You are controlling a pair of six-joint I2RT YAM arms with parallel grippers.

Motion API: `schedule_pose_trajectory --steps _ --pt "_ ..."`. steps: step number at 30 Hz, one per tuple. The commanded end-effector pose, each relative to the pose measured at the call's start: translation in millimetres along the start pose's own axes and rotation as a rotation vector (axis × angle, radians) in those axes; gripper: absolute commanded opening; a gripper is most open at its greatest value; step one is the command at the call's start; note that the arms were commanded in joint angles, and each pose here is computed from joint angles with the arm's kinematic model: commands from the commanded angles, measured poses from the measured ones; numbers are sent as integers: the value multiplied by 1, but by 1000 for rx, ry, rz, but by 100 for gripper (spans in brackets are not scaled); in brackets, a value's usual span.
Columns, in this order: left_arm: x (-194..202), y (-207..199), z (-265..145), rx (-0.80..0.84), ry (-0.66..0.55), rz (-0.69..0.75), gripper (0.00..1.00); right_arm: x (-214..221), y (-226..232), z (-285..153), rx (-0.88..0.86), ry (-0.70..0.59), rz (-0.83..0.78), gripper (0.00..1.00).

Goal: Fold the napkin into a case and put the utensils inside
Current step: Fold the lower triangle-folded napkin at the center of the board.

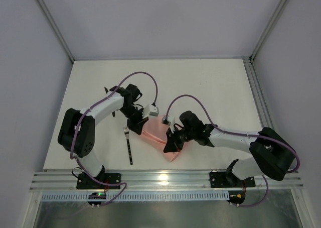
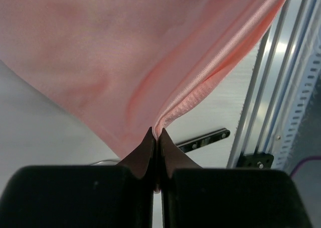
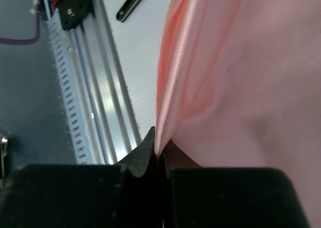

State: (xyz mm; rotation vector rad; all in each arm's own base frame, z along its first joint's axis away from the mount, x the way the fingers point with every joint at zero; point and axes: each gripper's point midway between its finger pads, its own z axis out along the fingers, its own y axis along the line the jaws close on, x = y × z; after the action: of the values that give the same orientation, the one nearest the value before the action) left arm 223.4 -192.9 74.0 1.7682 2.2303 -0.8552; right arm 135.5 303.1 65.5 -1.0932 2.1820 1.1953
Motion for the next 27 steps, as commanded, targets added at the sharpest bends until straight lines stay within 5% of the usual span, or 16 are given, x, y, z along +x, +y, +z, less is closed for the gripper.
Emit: schedule_pose_trajectory --steps 1,6,9,19,25,27 --pt "21 -32 -14 104 74 -22 1 -4 41 -9 -228 50 43 4" --pt "-3 -9 -12 61 7 -70 15 -2 6 -6 -222 58 131 4" --pt "-24 2 -9 70 -61 -52 35 6 -17 -7 -203 33 212 4" --pt "-33 20 12 133 -89 1 62 21 -45 -1 -183 -17 319 4" --pt "-47 32 20 105 -158 -22 59 22 -56 1 -160 -20 343 4" --pt "-46 40 25 77 -156 -59 32 20 -56 2 -158 -20 341 4"
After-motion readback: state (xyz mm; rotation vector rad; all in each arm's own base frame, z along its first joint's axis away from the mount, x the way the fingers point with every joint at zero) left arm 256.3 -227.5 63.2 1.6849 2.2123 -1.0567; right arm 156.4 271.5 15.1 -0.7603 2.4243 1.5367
